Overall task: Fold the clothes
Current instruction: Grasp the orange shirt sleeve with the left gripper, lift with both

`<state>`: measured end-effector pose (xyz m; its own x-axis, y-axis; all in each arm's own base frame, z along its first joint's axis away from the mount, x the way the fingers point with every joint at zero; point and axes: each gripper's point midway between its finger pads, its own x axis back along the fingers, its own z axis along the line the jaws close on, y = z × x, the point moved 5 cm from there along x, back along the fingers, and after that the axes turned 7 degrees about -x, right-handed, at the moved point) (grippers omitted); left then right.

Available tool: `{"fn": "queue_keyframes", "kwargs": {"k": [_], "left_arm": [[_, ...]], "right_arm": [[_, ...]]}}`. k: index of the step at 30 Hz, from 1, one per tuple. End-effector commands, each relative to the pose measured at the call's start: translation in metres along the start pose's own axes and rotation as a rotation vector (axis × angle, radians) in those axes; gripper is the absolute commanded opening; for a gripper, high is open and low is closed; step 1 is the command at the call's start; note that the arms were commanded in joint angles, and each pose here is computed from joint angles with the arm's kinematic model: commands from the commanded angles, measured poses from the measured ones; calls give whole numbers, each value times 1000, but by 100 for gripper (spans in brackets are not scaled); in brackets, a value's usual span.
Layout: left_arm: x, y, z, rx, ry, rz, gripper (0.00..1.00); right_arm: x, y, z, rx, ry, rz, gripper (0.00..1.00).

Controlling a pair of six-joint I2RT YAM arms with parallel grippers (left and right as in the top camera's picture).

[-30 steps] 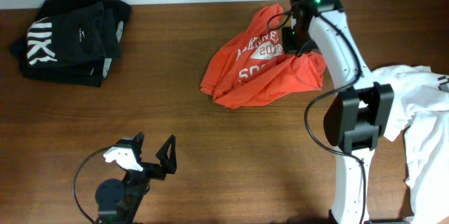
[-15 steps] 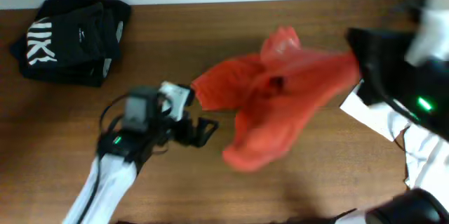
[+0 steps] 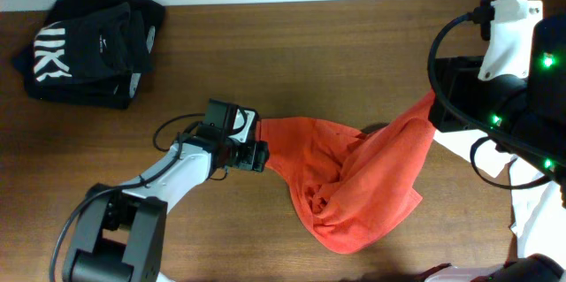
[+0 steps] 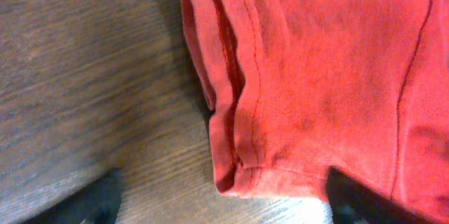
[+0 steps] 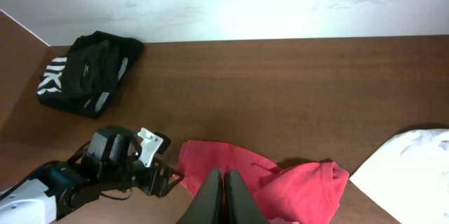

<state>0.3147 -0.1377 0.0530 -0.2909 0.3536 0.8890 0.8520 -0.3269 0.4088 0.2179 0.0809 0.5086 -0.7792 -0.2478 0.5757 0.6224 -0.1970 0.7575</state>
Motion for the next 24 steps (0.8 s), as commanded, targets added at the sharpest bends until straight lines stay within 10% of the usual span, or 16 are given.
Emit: {"fn": "queue_keyframes", "kwargs": {"k": [1,7,10,14,18,24], "left_arm": [[-18,-14,-10,-34,-12,72,81],[-38,-30,-21,-112,77,153,61],[-37,-30,-18,-110,104,168,0],[0,4,-13,-87,206,178,0],[136,64,5,124,389,-74,0],[276,11,67,435,582,-288,0]], "right_arm": [[7,0,-4,-13,-16,-18,4],[7,0,-4,-13,-16,-19,4],[7,0,-4,-12,-16,-19,4],[6,-1,-4,-12,-17,-17,4],[-1,-2,-4,-10,-31,2,5],[-60,-16,-12,-1,-155,167,5]]}}
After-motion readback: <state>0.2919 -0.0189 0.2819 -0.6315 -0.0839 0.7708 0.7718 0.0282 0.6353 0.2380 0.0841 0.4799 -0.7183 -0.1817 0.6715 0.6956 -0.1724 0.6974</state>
